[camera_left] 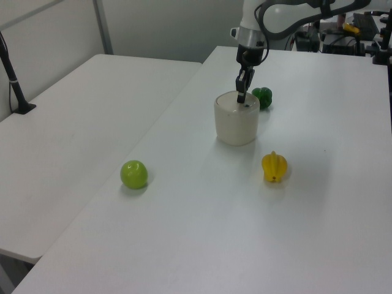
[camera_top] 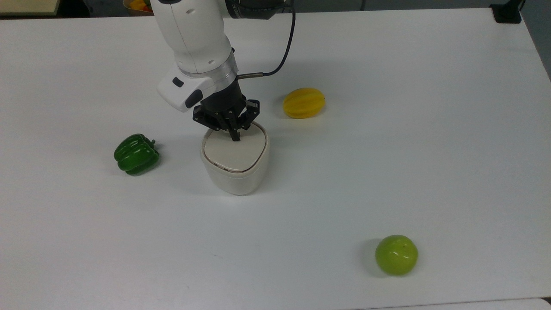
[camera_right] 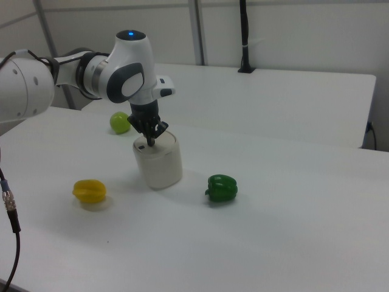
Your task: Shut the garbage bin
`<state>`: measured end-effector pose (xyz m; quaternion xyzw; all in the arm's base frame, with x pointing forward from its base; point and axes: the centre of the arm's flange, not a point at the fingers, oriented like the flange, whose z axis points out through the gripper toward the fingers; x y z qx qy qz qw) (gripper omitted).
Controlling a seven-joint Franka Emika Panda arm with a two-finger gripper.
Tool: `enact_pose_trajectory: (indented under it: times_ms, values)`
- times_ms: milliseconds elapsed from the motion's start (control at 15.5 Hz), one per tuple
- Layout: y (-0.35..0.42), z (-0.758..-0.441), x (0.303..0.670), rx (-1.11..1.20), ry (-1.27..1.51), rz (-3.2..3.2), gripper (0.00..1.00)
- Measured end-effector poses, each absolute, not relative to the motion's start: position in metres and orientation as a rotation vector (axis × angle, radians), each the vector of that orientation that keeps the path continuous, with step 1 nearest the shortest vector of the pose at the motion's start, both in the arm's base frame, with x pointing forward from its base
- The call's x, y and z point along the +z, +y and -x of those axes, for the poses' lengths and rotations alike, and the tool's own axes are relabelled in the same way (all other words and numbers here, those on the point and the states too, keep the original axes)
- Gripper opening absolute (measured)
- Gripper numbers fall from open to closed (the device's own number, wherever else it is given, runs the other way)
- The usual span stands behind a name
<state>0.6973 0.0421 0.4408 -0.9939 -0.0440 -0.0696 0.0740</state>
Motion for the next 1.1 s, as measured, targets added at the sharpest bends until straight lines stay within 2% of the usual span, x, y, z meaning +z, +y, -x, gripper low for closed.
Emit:
enact_pose_trajectory:
  times_ms: [129,258,644,709,838,902,967,1096]
  values:
    - [0.038,-0.697,0.449,-0.230,-0.095,2.983,0.01]
    - [0.024,-0.690,0.472,-0.222,-0.071,2.985,0.02]
    - [-0.022,-0.623,0.574,-0.053,-0.013,2.981,0.10]
    - [-0.030,-0.610,0.589,-0.033,0.000,2.980,0.13]
    - [-0.041,-0.587,0.611,0.022,0.016,2.977,0.29]
    - [-0.045,-0.579,0.617,0.040,0.023,2.978,0.29]
    - [-0.049,-0.574,0.622,0.046,0.030,2.987,0.33]
    - [-0.060,-0.571,0.625,0.049,0.043,3.053,0.50]
